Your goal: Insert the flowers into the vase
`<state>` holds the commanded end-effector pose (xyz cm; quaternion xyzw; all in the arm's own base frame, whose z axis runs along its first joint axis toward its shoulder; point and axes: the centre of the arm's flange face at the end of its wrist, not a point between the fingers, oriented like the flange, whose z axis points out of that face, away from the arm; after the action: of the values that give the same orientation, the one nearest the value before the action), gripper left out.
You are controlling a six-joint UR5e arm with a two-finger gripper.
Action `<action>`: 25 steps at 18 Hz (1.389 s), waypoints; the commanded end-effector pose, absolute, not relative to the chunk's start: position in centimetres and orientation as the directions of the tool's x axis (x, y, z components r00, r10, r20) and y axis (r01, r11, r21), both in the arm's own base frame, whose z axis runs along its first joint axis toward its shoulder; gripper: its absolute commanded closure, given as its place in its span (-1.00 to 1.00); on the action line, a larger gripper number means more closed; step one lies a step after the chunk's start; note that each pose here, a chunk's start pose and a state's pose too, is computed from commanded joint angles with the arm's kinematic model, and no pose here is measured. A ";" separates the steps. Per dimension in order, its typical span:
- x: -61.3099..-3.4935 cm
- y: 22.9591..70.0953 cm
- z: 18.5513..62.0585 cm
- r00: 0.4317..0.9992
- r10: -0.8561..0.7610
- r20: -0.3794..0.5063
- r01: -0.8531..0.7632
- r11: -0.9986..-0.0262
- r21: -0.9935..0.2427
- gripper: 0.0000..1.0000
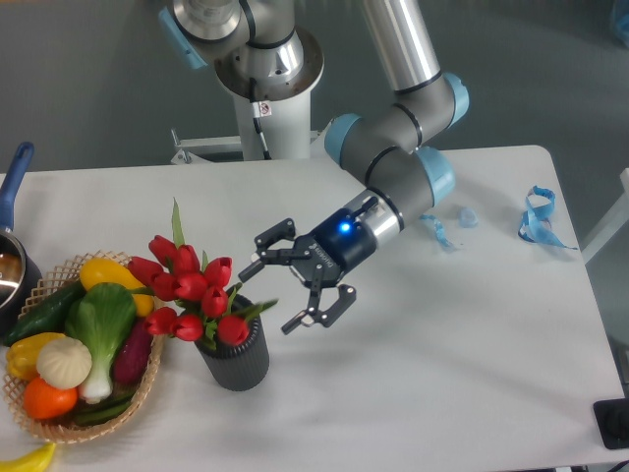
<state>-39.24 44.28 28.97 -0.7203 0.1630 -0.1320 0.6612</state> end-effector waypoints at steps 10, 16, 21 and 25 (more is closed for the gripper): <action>-43.0 39.6 31.6 0.952 -0.301 -0.054 -0.089 -0.104 -0.991 -1.00; -47.4 36.4 30.4 0.985 -0.160 -0.068 -0.123 -0.369 -0.921 -1.00; -50.0 35.8 30.9 0.999 0.006 -0.032 -0.022 -0.599 -0.801 -1.00; -51.2 34.7 30.2 0.988 0.089 -0.123 -0.009 -0.777 -0.630 -1.00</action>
<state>-51.15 34.75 30.17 -0.9397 -0.0214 0.0732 0.3333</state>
